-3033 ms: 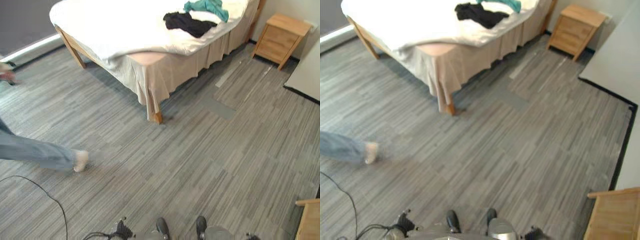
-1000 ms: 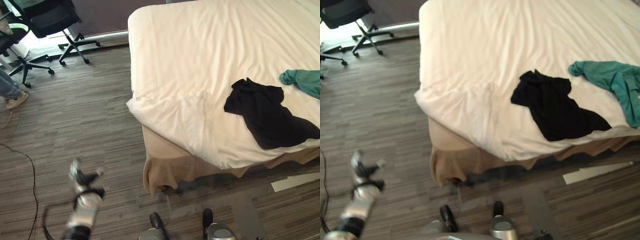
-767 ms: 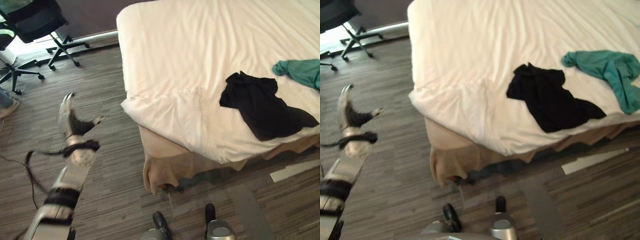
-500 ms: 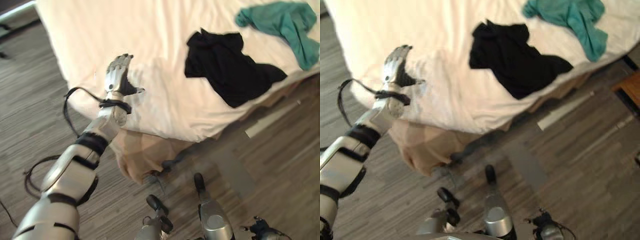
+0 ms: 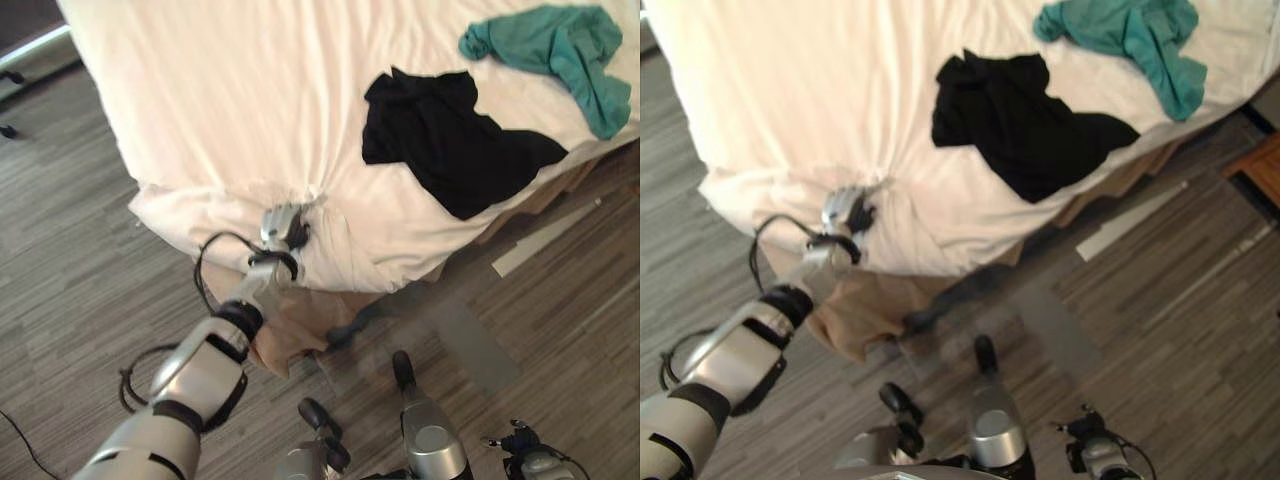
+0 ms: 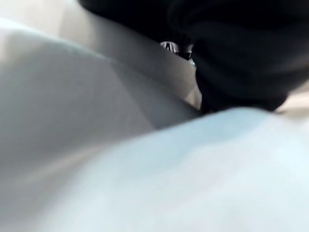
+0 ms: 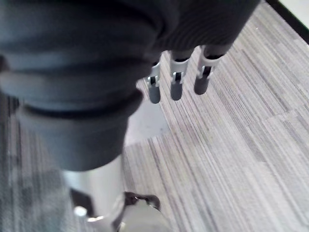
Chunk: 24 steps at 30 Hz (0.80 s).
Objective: Tidy up the quilt and then pick up the clothes from the bed and put them into the laundry hamper.
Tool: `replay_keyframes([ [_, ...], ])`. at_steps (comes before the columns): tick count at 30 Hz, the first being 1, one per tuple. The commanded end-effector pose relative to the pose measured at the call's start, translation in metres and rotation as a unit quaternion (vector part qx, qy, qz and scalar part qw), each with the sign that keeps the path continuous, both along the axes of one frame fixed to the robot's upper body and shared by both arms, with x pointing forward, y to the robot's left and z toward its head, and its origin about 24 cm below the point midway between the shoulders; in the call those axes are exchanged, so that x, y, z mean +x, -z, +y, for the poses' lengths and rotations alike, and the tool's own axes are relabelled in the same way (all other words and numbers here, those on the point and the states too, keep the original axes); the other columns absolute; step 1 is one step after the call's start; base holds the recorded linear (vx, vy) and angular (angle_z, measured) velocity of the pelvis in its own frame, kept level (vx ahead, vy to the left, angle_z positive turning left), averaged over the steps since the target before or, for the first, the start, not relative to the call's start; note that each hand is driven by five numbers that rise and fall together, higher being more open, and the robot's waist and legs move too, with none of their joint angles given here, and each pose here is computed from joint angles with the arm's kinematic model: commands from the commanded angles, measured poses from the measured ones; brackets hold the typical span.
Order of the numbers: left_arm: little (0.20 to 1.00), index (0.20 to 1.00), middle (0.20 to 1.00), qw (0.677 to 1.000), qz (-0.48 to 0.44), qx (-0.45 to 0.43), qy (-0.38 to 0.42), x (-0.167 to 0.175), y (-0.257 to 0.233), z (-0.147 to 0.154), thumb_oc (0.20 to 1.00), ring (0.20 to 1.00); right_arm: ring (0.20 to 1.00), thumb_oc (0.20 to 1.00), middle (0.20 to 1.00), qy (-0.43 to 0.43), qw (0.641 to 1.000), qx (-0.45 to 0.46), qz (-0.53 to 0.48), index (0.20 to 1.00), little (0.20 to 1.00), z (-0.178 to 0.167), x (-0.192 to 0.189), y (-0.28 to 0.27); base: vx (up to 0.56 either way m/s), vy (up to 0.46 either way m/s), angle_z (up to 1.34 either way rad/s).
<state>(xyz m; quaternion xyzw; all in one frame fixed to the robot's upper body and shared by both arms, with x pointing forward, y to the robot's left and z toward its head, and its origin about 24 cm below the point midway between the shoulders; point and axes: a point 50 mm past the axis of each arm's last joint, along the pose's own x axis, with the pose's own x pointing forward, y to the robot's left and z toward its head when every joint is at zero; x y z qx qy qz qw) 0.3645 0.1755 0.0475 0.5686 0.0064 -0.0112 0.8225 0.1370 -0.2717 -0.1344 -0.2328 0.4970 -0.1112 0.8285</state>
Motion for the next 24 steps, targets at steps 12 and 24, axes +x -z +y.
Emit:
replay_keyframes([
  [12,1.000,1.000,1.000,0.796,0.511,-0.019,-0.323,-0.329,0.200,0.115,1.000,1.000,0.558,0.558,0.558,-0.226,0.817,-0.223,-0.481,0.558,0.558,-0.010,0.151,-0.238,0.02,0.054,0.17],
  [24,1.000,1.000,1.000,0.912,0.355,-0.015,-0.205,-0.208,0.173,0.090,1.000,1.000,0.200,0.200,0.200,-0.354,0.742,-0.132,-0.554,0.200,0.200,0.136,0.264,-0.341,-0.17,-0.010,0.42],
])
